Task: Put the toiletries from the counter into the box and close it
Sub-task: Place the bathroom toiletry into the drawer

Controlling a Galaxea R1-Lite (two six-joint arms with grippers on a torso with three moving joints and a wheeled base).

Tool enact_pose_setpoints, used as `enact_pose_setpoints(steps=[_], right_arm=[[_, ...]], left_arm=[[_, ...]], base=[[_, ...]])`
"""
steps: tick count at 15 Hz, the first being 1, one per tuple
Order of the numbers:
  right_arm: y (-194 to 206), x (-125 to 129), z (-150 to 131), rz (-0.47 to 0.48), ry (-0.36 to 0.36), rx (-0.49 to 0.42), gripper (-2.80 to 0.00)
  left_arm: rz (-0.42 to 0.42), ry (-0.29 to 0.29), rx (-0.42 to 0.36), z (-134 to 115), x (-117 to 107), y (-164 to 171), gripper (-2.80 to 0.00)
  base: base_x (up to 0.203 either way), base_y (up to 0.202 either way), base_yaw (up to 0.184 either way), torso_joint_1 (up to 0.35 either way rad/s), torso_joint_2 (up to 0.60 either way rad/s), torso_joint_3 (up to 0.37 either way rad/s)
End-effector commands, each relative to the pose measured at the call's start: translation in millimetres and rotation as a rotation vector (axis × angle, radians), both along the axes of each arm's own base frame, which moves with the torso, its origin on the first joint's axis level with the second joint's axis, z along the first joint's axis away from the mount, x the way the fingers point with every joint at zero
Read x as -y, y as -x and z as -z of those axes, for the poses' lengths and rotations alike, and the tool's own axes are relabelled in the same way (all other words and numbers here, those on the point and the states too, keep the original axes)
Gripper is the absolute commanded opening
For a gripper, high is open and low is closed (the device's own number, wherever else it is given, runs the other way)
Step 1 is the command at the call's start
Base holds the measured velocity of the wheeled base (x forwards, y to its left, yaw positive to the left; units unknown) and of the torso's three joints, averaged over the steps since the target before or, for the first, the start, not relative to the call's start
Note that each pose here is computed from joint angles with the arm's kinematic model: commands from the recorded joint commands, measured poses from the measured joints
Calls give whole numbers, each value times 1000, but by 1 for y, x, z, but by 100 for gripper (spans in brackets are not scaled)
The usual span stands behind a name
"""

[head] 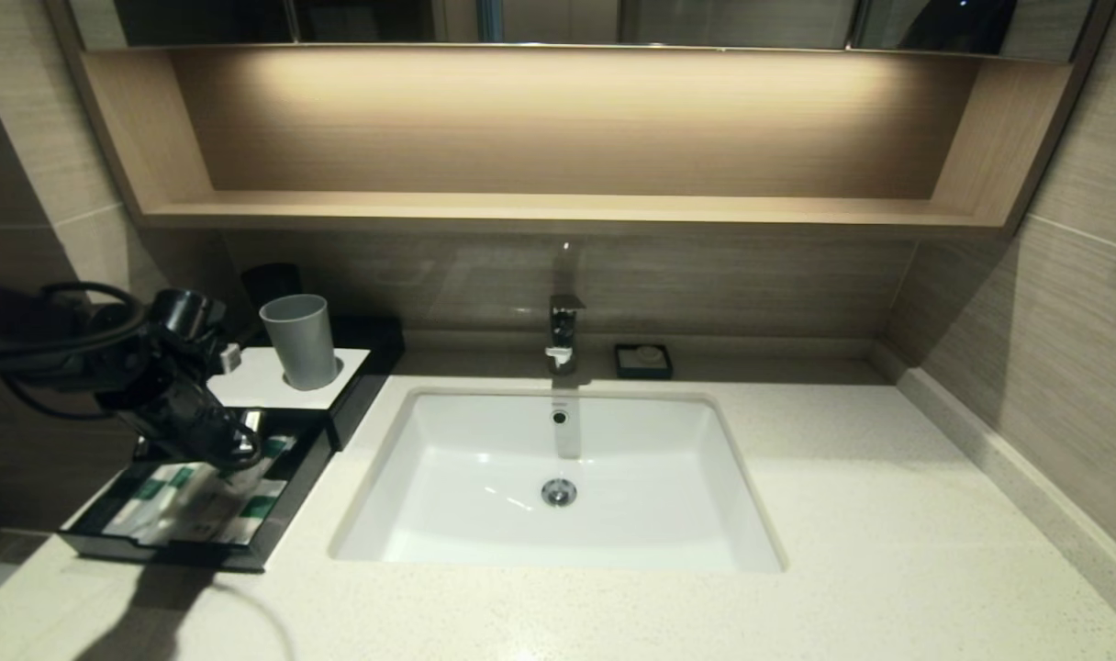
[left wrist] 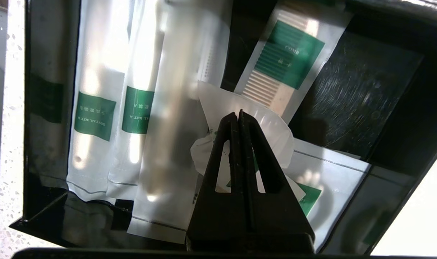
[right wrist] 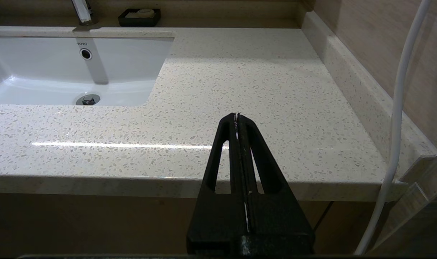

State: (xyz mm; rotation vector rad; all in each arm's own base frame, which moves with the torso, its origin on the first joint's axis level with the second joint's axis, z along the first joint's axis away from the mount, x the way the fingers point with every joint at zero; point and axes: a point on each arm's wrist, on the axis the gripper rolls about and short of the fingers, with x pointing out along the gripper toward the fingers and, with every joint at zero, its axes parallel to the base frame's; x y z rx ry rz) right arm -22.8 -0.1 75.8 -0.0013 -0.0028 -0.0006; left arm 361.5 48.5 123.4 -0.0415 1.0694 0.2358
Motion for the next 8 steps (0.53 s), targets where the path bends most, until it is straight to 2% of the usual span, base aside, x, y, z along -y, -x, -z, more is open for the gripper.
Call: enact_pose_setpoints(steps=[1,5,8], right_arm=[[0,0,0,-1,0,0,-280],[0,0,0,-1,0,0,-280],[0,0,0,-1,0,1,-280]], left_arm=[[0,1,-16,4,0,1,-280],[0,2,-21,5,1,3,-280],[-2,-5,33,-14,1,8,-280]], base=[[0,0,0,0,0,0],[0,0,0,0,0,0],[0,0,0,0,0,0]])
